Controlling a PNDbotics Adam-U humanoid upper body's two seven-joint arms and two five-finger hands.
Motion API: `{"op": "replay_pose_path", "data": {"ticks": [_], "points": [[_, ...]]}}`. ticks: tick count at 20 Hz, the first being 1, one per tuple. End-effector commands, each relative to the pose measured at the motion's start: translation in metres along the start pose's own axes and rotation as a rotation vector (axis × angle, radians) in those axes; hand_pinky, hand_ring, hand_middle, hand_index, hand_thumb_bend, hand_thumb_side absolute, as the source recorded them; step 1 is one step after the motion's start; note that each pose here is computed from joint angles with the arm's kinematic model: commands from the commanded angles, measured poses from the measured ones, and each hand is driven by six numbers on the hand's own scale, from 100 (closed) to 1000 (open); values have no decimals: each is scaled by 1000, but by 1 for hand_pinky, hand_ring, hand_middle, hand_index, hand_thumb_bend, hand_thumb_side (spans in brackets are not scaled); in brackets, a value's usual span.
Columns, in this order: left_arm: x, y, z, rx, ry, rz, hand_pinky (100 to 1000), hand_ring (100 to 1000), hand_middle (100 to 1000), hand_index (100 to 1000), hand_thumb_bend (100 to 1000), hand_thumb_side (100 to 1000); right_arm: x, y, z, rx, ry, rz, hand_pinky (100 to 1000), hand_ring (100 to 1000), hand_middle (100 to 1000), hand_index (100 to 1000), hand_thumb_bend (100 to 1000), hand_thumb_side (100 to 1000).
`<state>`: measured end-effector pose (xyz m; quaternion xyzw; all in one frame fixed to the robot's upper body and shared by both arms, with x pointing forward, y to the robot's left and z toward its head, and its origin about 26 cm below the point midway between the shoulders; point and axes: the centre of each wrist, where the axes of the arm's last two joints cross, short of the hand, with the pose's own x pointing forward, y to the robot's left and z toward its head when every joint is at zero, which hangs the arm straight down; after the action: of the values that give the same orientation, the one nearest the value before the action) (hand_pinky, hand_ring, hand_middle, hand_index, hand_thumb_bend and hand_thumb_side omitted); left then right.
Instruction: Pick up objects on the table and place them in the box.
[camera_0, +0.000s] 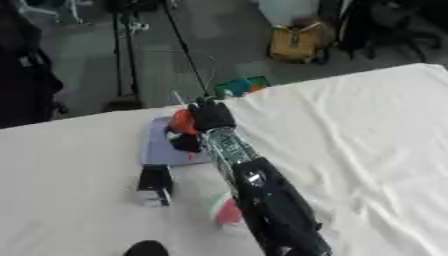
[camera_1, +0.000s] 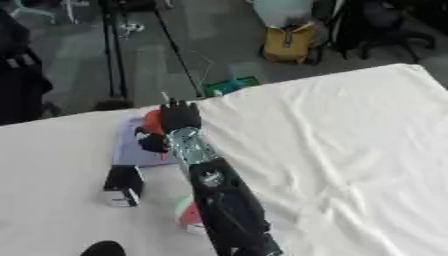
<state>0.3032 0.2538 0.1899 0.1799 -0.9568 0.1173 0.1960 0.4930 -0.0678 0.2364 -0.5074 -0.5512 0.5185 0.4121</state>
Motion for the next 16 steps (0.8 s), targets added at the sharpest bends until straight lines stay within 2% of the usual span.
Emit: {"op": "replay_pose_path", "data": {"ticks": [1, 4, 8, 15, 16], "points": [[4, 1, -4, -1, -16, 4, 672, 672, 757, 662, 100, 830, 7, -20, 1, -13, -38, -69, 973, 1000, 1000, 1000, 346, 1000], [4, 0, -4, -3, -16, 5, 671, 671, 757, 662, 100, 829, 8, -24, 1, -12, -47, -101, 970, 1000, 1000, 1000, 348, 1000], [4, 0, -4, -6, -17, 4, 671, 672, 757, 662, 100, 829, 7, -28, 1, -33, -49, -96, 969, 1000, 1000, 1000, 352, 1000], [4, 0, -4, -8, -15, 4, 671, 672, 757, 662, 100, 827, 8, -40, 1, -103, -48, -12, 959, 1000, 1000, 1000, 362, 990], [4, 1, -3, -8, -14, 4, 672, 673, 758, 662, 100, 827, 8, -43, 1, -128, -37, 20, 949, 1000, 1000, 1000, 378, 960]]}}
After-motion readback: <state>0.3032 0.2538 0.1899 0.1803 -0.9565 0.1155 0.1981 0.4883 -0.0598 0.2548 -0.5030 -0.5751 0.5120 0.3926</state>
